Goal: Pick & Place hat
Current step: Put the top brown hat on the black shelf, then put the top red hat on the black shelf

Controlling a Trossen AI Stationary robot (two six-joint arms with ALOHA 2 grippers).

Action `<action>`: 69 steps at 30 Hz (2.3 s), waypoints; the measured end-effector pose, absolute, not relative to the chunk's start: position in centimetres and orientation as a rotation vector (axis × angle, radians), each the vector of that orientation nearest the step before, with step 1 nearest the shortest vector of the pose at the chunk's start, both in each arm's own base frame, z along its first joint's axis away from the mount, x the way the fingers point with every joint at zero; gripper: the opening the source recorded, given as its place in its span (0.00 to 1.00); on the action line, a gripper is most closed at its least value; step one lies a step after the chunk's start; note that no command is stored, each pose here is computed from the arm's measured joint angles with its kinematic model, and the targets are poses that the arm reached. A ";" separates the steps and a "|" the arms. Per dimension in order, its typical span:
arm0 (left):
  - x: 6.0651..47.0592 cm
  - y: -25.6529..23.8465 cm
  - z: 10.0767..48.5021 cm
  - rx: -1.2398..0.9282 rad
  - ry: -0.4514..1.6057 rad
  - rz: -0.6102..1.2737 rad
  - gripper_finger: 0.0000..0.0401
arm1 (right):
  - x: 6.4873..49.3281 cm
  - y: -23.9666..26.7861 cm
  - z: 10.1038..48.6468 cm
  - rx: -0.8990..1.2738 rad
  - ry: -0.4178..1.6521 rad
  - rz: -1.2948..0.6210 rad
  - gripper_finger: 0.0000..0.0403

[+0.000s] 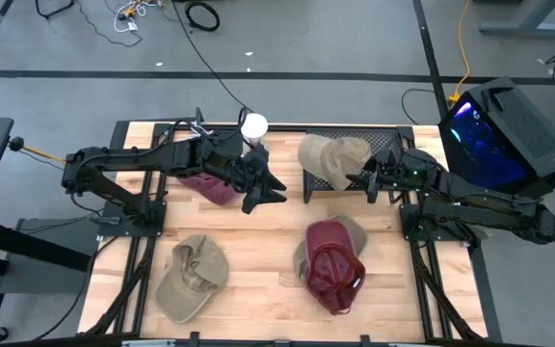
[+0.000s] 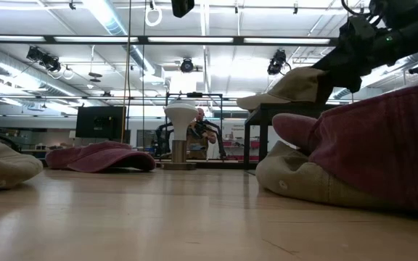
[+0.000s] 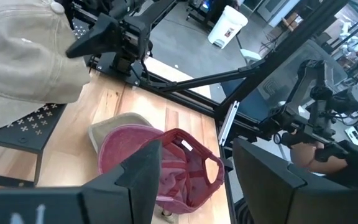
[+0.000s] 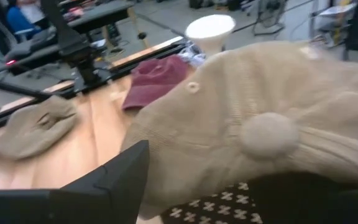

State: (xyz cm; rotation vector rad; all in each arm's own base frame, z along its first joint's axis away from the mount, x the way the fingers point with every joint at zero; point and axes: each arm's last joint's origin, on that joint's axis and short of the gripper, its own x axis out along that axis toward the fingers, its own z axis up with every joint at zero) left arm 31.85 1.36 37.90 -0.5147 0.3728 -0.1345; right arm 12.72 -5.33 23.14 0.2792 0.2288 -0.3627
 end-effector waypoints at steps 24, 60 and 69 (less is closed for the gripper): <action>31.9 1.3 38.2 -0.613 0.353 -0.150 0.51 | 10.0 -3.6 22.1 0.407 0.370 -0.216 0.56; 25.4 7.0 32.1 -0.363 1.117 0.610 0.28 | 14.3 -3.1 26.0 0.369 0.092 0.211 0.56; 23.2 10.7 30.4 -0.438 1.215 0.767 0.37 | 15.3 -3.4 27.2 0.342 0.095 0.214 0.56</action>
